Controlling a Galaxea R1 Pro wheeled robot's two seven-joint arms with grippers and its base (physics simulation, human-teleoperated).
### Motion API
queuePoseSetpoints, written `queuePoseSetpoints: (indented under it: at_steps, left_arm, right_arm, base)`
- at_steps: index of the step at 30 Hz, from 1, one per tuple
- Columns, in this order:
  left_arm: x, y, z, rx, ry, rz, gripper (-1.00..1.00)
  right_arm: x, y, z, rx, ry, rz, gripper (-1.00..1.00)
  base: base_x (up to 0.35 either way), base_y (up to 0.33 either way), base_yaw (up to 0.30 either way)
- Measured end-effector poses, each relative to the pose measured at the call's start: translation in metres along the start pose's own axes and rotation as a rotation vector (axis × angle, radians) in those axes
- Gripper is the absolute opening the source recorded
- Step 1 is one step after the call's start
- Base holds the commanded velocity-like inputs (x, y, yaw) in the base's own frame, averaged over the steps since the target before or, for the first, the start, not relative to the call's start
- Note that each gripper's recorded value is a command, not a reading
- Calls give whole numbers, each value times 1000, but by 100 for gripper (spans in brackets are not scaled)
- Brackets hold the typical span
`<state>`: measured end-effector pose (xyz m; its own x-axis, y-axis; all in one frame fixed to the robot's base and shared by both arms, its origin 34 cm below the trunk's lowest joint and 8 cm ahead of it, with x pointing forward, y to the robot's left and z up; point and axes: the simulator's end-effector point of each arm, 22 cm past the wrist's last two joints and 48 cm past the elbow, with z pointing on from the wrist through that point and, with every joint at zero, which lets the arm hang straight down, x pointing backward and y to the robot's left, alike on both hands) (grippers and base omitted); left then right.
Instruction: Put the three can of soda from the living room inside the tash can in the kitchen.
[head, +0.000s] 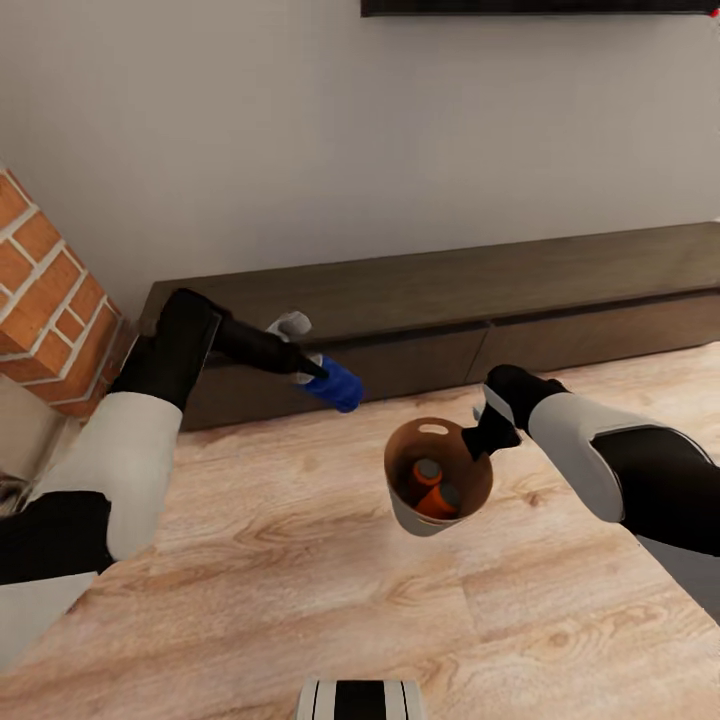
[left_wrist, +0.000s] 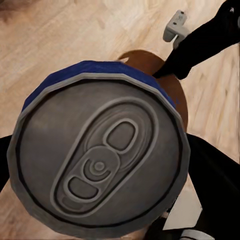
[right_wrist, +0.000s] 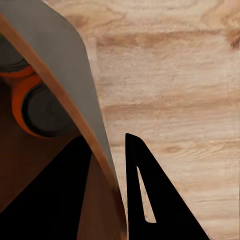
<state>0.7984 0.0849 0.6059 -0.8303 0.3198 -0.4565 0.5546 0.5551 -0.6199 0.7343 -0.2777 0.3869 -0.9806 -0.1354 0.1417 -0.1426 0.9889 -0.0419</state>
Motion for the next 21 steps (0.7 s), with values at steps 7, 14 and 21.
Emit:
queuePoseSetpoints:
  at_steps: [7, 14, 21]
  left_arm:
    - [-15, -60, 36, 70, 61, 76, -100]
    - [2, -76, 57, 48, 175, 141, -100]
    - [19, -66, 73, 7, 202, 133, -100]
  right_arm:
    - [-8, 48, -18, -52, -11, -47, -100]
    - [-16, 58, -31, -32, -31, -85, -100]
    - [-23, 93, -38, -98, -52, -88, -100]
  base:
    - [0, 0, 0]
    - [0, 0, 0]
    - [0, 0, 0]
